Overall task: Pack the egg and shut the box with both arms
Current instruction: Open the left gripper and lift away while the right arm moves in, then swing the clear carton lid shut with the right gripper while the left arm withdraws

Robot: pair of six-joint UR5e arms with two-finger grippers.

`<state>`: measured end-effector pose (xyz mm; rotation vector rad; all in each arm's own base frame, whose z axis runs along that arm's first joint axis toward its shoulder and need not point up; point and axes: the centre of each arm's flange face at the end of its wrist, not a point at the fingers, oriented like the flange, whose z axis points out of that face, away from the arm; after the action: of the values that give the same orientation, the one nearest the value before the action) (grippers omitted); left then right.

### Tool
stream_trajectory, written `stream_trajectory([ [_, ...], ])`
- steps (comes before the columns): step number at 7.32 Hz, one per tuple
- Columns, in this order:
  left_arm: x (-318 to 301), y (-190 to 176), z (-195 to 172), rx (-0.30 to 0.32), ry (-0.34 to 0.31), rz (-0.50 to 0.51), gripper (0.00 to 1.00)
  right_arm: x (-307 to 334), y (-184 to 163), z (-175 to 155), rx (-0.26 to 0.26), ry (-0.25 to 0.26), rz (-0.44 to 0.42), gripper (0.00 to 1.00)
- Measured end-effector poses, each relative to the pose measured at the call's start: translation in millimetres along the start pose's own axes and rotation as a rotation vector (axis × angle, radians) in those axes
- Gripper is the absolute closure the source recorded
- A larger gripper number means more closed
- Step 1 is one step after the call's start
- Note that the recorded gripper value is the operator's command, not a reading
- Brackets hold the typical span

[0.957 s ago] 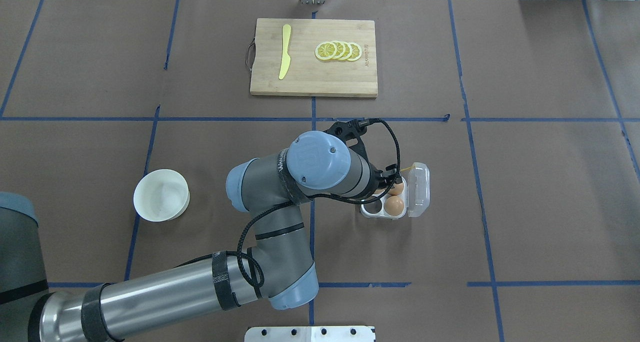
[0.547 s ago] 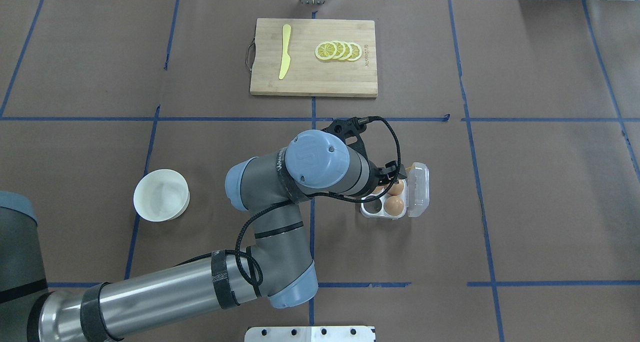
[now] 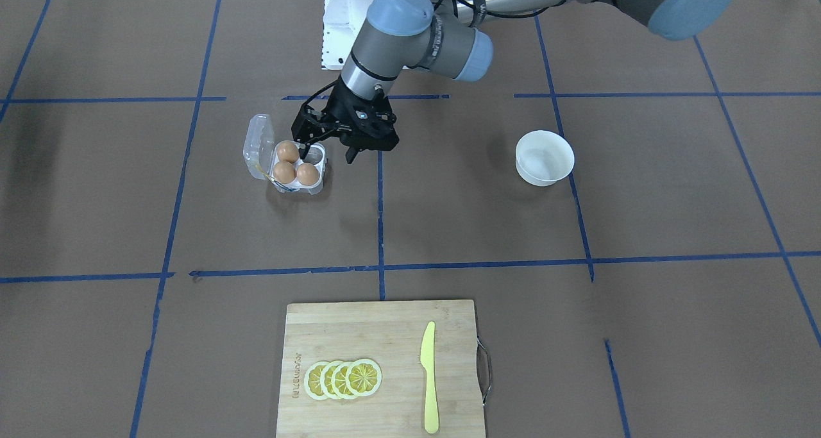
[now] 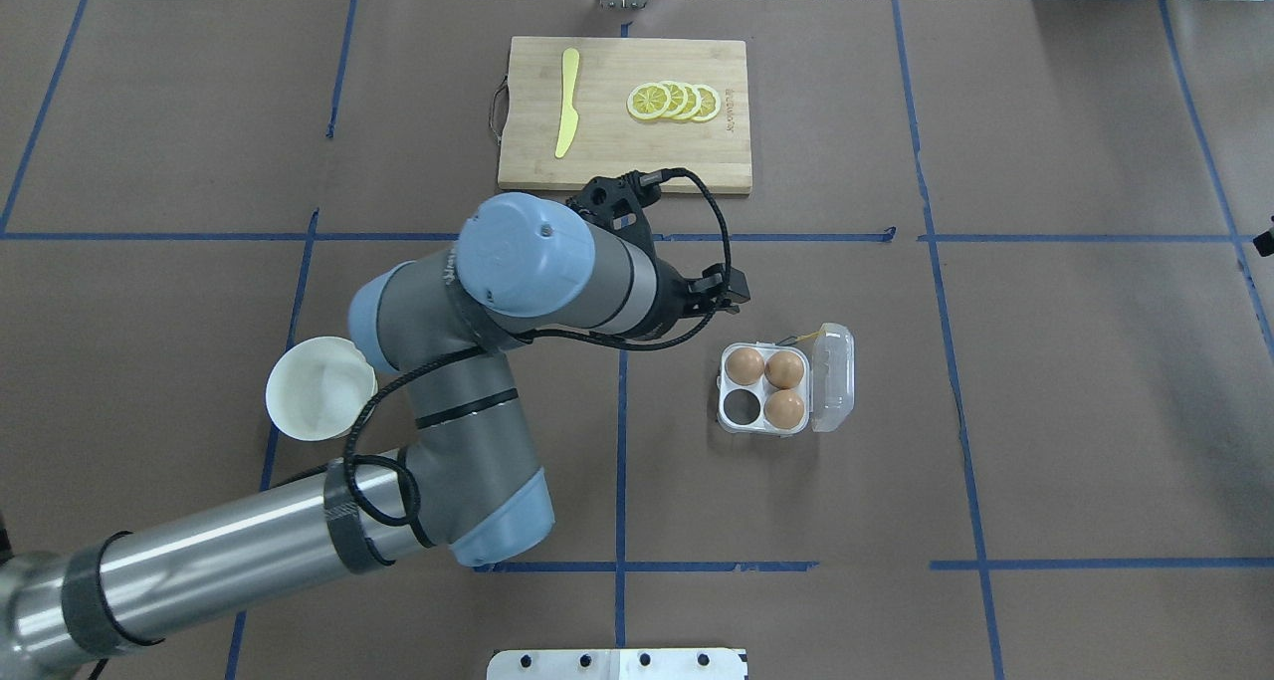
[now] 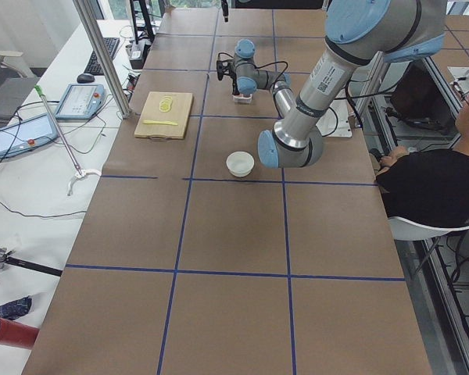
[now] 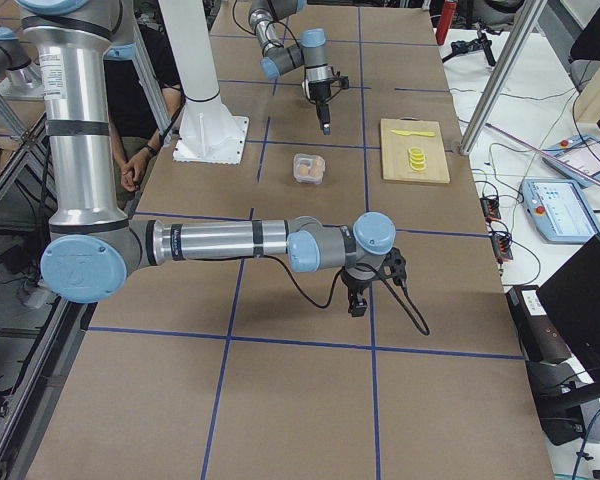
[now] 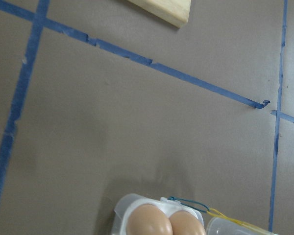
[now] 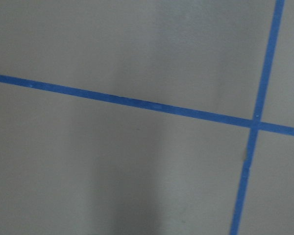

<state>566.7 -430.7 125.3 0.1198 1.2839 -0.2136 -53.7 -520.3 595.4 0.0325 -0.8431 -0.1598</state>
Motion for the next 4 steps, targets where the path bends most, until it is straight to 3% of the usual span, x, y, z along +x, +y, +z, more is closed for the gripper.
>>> stream_trajectory([
  [2, -69, -48, -59, 0.002, -0.018, 0.096, 0.07, -93, -2, 6, 0.003, -0.025, 0.078, 0.0],
  [4, -139, -101, -117, 0.01, -0.053, 0.188, 0.07, -199, 10, 37, 0.067, -0.067, 0.179, 0.0],
])
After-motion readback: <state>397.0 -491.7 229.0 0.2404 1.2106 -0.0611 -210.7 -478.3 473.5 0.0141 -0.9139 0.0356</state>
